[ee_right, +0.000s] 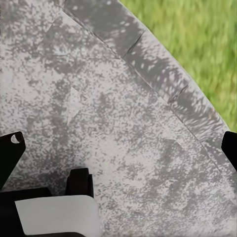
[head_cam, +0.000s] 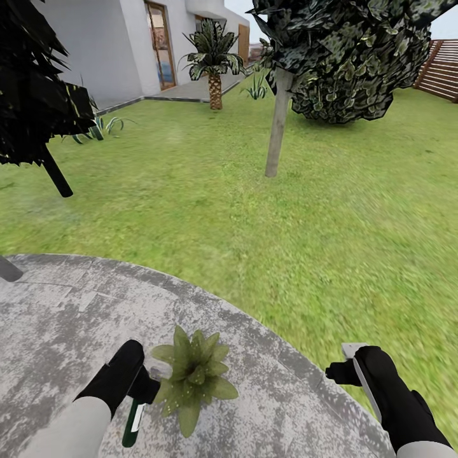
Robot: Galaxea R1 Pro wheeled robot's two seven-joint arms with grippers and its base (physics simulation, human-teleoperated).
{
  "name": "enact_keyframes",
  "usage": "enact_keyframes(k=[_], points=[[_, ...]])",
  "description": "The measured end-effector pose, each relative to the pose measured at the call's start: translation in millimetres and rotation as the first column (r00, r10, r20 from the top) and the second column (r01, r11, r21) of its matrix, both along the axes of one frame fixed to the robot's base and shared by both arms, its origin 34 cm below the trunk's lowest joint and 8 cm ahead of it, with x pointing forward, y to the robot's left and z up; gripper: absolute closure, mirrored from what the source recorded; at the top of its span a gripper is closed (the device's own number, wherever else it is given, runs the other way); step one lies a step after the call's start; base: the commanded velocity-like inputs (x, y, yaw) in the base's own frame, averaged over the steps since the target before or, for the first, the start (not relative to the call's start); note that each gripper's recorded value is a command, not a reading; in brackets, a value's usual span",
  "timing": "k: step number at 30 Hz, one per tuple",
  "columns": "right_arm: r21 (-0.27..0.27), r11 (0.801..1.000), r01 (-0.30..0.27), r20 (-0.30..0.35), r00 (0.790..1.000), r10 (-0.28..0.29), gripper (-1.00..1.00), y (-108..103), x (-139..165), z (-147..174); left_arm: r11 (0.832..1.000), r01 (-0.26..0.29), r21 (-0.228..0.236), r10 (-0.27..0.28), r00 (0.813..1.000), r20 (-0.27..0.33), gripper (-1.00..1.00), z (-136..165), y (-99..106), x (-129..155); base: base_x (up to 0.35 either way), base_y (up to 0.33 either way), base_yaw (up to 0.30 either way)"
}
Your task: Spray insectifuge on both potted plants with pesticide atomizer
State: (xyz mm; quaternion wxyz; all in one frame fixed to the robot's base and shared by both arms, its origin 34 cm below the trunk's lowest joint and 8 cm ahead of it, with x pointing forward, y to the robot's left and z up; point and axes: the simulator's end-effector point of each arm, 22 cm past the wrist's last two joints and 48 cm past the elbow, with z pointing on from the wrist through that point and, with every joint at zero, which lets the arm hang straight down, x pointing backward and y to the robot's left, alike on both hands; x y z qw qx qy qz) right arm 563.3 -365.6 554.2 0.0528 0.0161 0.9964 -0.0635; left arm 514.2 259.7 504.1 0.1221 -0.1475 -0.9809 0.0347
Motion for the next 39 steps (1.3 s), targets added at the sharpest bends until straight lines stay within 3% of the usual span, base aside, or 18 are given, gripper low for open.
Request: enact_keyframes(k=[4, 8, 14, 21, 39], points=[[0.0, 1.0, 0.0, 0.0, 1.0, 0.0, -1.0, 0.2, 0.0, -0.1, 1.0, -0.001, 0.0, 0.001, 0.999, -0.053, 1.0, -10.3, -0.1, -35.4, 0.0, 0.0, 0.0], [0.0, 1.0, 0.0, 0.0, 1.0, 0.0, -1.0, 0.0, 0.0, 0.0, 1.0, -0.001, -0.001, 0.001, 0.997, -0.074, 1.0, -14.0, -0.4, -50.1, 0.0, 0.0, 0.0], [0.0, 1.0, 0.0, 0.0, 1.0, 0.0, -1.0, 0.2, -0.1, 0.0, 1.0, -0.003, -0.002, 0.003, 0.997, -0.077, 1.0, -14.6, -0.3, -52.4, 0.0, 0.0, 0.0], [0.001, 1.0, -0.001, -0.005, 1.0, 0.001, -1.0, 0.8, -1.6, -1.4, 0.997, -0.078, -0.012, 0.077, 0.994, -0.077, 1.0, -14.7, 4.8, -53.0, 0.0, 0.0, 0.0], [0.002, 1.0, -0.002, -0.009, 1.0, 0.002, -1.0, 1.8, -2.7, -2.5, 0.997, -0.075, -0.018, 0.074, 0.994, -0.085, 1.0, -15.1, 1.9, -54.4, 0.0, 0.0, 0.0]])
